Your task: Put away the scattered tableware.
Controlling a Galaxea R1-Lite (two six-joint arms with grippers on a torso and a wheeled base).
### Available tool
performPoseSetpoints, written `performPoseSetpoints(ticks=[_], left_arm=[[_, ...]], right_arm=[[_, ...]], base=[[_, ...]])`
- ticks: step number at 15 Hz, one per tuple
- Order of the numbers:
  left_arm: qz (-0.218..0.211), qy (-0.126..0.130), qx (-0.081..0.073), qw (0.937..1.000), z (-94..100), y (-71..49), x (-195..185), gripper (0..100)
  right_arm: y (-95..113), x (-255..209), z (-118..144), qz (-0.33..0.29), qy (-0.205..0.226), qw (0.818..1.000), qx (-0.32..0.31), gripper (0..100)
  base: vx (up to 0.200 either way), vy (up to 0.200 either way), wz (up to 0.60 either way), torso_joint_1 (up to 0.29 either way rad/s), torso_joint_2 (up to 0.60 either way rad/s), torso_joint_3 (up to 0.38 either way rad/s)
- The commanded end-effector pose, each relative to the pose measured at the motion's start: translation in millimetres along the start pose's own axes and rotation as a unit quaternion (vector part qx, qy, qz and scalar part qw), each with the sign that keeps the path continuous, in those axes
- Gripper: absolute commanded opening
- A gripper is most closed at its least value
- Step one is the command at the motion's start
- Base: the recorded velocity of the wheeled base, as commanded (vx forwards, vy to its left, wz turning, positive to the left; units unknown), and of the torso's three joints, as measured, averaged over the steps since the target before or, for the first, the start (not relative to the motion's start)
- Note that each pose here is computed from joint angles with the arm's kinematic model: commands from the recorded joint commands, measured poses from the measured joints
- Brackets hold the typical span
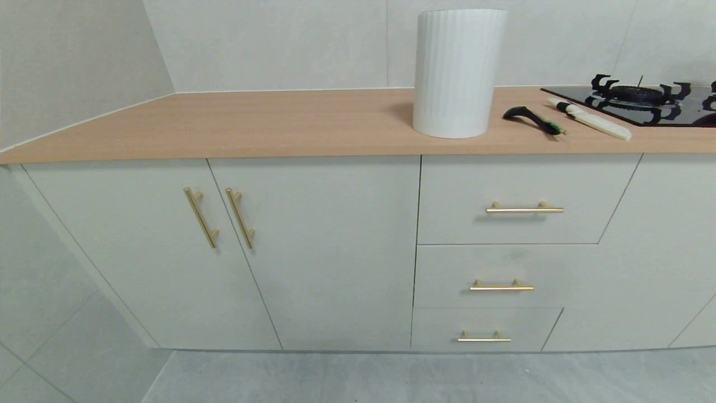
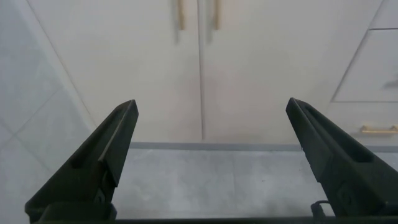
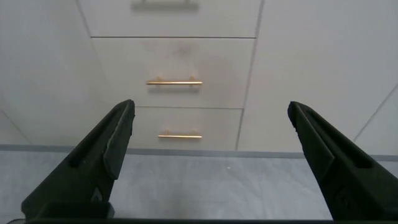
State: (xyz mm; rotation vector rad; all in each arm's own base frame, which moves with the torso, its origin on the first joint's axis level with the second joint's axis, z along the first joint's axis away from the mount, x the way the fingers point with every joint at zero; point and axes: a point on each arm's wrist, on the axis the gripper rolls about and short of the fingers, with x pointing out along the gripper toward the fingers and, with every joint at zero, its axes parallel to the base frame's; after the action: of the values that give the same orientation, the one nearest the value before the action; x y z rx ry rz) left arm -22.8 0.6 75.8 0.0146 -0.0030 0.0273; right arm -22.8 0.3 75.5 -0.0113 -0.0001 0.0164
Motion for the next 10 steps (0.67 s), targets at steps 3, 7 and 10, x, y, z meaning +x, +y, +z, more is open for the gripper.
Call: performPoseSetpoints(ticks=[3, 7, 10], left_arm=[[0.000, 0.000, -0.003, 1.0000, 0.0, 0.0, 0.0, 100], [0.001, 0.000, -0.007, 1.0000, 0.0, 0.0, 0.0, 100], [0.001, 0.000, -0.007, 1.0000, 0.0, 0.0, 0.0, 100]], right_arm=[[0.0, 0.0, 0.0, 0.000, 0.000, 1.000, 0.001, 100], [0.0, 0.0, 0.2, -0.001, -0.001, 1.000, 0.005, 100], [0.0, 0.0, 0.2, -0.001, -0.001, 1.000, 0.005, 100]], base=[[0.000, 0.000, 0.00, 0.000, 0.00, 0.000], [0.000, 0.000, 0.00, 0.000, 0.00, 0.000], [0.000, 0.000, 0.00, 0.000, 0.00, 0.000]])
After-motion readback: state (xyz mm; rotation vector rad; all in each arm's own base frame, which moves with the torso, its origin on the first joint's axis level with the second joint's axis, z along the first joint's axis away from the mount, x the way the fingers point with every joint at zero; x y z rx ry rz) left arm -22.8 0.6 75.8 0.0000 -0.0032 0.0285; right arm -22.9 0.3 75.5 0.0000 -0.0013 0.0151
